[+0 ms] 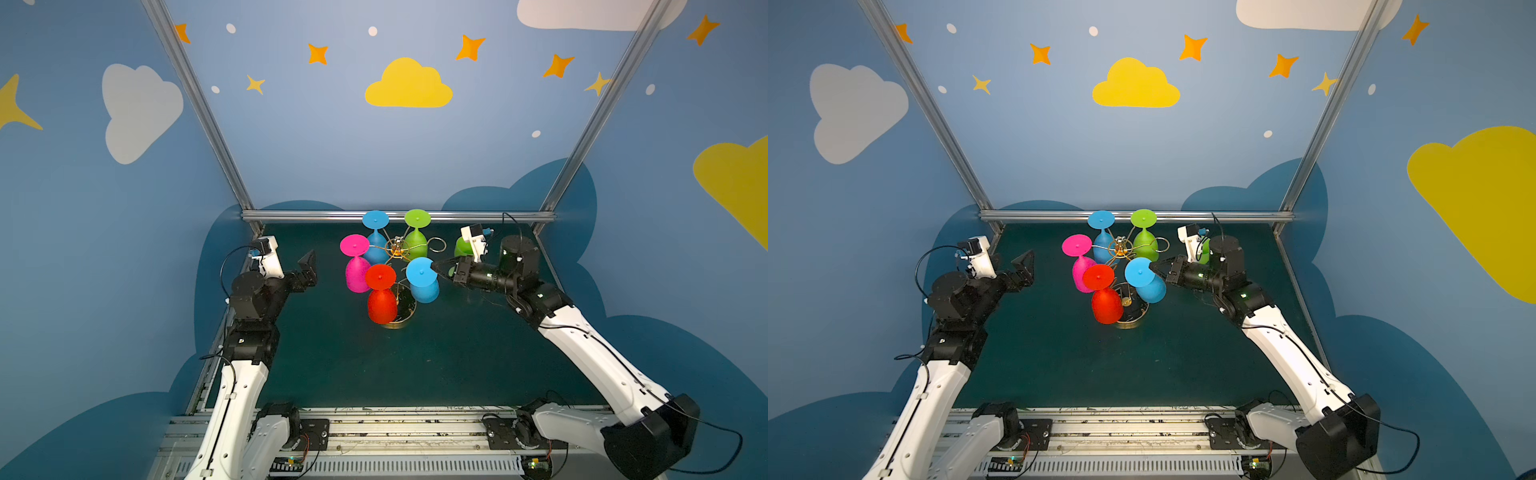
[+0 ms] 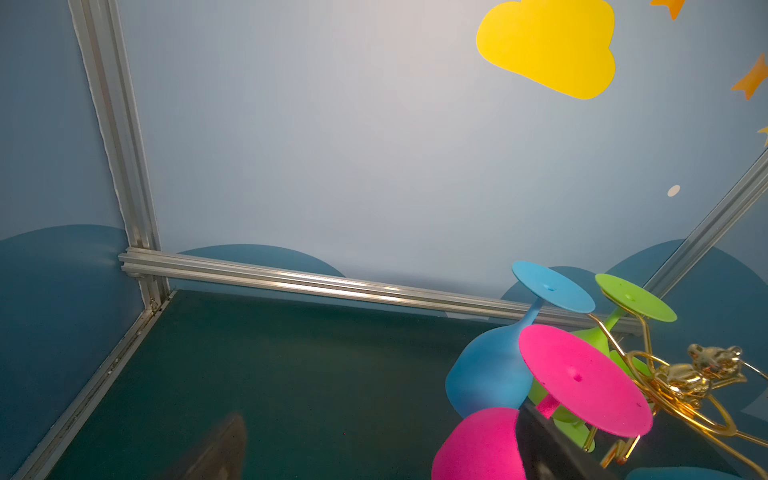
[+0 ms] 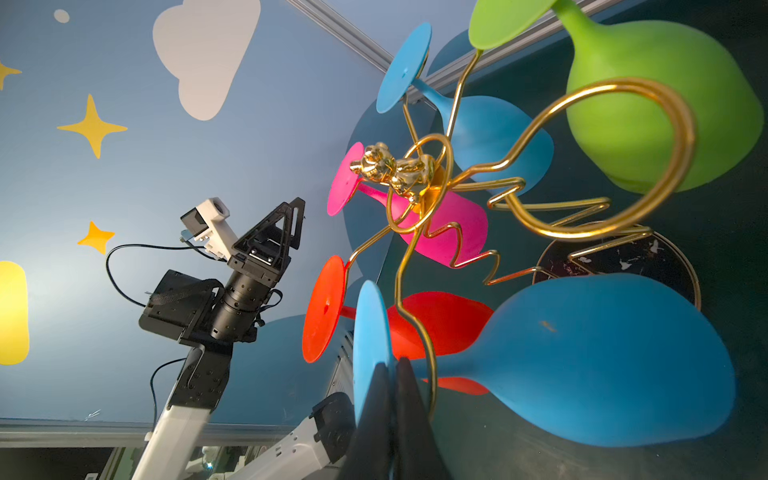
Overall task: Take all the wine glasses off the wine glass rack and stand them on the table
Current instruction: 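Move the right gripper to the blue glass base on the rack, then close the right gripper on the blue glass base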
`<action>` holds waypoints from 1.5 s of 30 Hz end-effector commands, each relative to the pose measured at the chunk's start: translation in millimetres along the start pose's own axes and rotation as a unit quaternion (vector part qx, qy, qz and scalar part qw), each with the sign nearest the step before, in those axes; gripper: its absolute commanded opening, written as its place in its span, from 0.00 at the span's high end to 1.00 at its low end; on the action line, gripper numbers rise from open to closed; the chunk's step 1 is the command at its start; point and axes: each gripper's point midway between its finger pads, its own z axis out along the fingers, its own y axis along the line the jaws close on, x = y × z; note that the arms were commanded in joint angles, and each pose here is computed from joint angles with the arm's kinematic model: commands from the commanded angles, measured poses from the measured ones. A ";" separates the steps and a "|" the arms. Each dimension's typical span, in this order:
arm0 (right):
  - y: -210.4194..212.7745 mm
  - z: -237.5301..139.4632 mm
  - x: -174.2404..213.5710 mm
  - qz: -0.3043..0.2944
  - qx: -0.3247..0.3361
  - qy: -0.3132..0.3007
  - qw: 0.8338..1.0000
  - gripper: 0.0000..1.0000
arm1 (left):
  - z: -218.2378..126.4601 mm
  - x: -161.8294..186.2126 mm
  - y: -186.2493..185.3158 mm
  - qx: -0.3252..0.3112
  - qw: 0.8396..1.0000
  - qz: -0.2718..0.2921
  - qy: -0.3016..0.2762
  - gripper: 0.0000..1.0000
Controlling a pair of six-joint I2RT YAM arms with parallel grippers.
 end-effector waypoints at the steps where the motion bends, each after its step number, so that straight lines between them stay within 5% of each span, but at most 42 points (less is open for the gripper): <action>1: 11.1 -6.5 -5.3 -0.013 -0.004 -0.013 1.000 1.00 | -1.9 -1.1 0.1 0.003 1.000 -0.001 -0.008 0.00; 20: 43.0 -5.7 -33.2 -0.024 -0.046 -0.042 0.998 1.00 | -3.4 -2.9 -0.7 0.004 1.000 -0.001 -0.012 0.00; 45: 34.8 22.9 -43.5 -0.004 -0.050 -0.043 0.998 1.00 | -4.8 -4.4 -1.6 0.005 1.000 -0.001 -0.014 0.00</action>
